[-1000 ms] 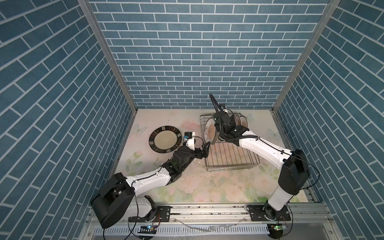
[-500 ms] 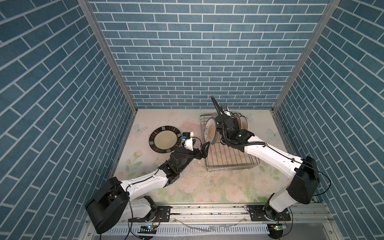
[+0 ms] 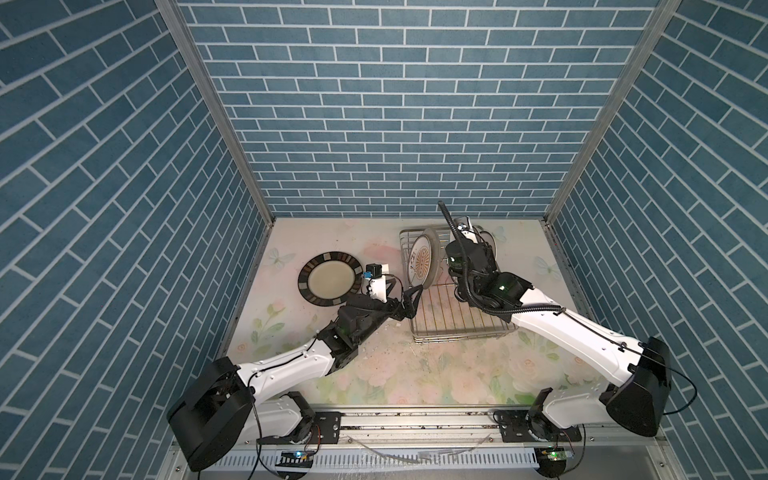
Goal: Unload the plates from the dish rack
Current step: 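Lift the watermelon plate out of the rack with the right gripper, then hold the watermelon plate up with the right gripper while the left gripper grasps its rim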
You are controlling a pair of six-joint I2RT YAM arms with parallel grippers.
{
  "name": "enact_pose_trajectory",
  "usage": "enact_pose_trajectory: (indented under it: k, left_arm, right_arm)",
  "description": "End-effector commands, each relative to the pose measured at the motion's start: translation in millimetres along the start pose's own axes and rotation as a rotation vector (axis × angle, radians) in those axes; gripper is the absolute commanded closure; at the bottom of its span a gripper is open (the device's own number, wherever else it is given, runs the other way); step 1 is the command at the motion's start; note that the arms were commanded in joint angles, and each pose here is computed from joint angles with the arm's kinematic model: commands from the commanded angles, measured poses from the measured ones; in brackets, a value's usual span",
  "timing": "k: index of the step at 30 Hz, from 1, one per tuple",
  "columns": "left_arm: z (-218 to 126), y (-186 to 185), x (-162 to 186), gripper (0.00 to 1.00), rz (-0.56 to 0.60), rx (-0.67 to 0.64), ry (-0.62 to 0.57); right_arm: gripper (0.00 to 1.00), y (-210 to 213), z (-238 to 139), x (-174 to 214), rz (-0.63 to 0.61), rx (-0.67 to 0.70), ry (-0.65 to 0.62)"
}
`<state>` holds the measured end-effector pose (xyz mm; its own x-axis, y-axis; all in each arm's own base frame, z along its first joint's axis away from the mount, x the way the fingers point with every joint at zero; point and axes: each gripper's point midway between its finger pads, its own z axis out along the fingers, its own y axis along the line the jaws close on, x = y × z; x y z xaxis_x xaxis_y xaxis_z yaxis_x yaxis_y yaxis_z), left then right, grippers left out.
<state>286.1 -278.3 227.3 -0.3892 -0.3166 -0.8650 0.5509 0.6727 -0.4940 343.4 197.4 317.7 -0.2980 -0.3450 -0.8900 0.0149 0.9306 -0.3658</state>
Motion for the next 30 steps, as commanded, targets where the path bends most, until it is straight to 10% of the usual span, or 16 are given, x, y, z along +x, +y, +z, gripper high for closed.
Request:
enact_pose_trajectory:
  k: [1,30]
  left_arm:
    - [-4,-9,0,0.00,-0.011,0.048,-0.003]
    - [-19,-39,4,0.00,-0.088,0.219,0.031]
  right_arm:
    - [0.93,-21,-19,-27,0.131,-0.009,-0.092]
    - [0.95,-2,-115,-29,0.395,-0.735,-0.214]
